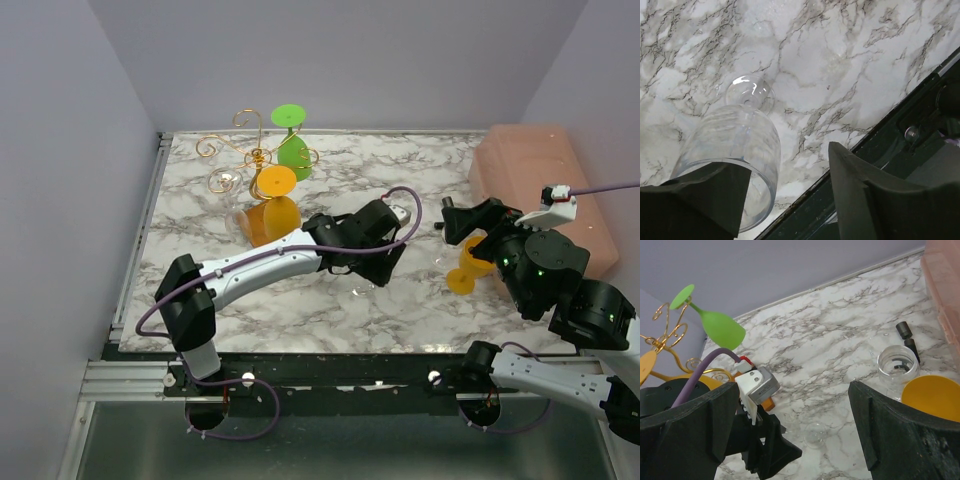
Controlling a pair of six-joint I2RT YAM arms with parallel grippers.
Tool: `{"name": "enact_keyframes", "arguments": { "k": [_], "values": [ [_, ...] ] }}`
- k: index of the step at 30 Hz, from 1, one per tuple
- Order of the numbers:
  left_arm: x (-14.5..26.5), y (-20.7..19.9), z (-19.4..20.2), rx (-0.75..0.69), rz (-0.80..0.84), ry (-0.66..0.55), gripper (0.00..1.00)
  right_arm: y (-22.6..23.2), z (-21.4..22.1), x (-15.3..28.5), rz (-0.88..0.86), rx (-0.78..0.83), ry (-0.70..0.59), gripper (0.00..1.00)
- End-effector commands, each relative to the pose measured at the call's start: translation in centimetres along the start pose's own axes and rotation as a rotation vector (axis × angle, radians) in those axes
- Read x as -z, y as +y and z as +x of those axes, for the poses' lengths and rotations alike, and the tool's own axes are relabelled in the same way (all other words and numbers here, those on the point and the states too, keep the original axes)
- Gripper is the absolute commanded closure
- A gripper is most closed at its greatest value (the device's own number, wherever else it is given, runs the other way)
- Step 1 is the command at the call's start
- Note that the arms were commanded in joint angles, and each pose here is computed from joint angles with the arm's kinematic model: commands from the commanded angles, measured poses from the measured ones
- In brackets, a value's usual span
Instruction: Take the wine glass off the wine glass rack
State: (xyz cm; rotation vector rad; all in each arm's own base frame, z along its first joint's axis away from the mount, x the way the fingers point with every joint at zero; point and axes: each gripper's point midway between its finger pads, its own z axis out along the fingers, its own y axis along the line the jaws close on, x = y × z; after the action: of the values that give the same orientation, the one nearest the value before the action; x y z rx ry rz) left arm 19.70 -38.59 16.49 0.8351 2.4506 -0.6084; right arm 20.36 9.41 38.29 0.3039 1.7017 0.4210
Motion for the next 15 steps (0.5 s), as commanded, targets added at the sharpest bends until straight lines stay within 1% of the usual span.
{"name": "enact_keyframes", "arguments": {
  "k": [1, 7, 8, 9, 10, 15],
  "values": [
    [1.4, -1.1, -0.7, -0.026, 0.047, -0.046, 0.31, -0.5, 0.6, 0.0, 0.015, 0.013, 0.012, 0.00],
    [3.2, -1.6, -2.3, -0.038, 0.059, -0.108, 0.16, -0.4, 0.6, 0.0, 0.013, 0.010, 0.016, 0.00],
    [3.7, -1.6, -2.7, -0.037, 0.057, -0.122, 0.06, -0.3, 0.6, 0.0, 0.011, 0.008, 0.018, 0.00],
    [4.1, -1.7, -3.1, -0.040, 0.059, -0.136, 0.03, -0.3, 0.6, 0.0, 0.011, 0.007, 0.019, 0.00],
    [4.7, -1.9, -3.6, -0.043, 0.064, -0.151, 0.02, -0.2, 0.7, 0.0, 0.008, 0.006, 0.020, 0.00],
    [7.6, -2.6, -5.6, -0.048, 0.074, -0.208, 0.02, -0.1, 0.6, 0.0, 0.005, 0.004, 0.024, 0.00]
  ]
}}
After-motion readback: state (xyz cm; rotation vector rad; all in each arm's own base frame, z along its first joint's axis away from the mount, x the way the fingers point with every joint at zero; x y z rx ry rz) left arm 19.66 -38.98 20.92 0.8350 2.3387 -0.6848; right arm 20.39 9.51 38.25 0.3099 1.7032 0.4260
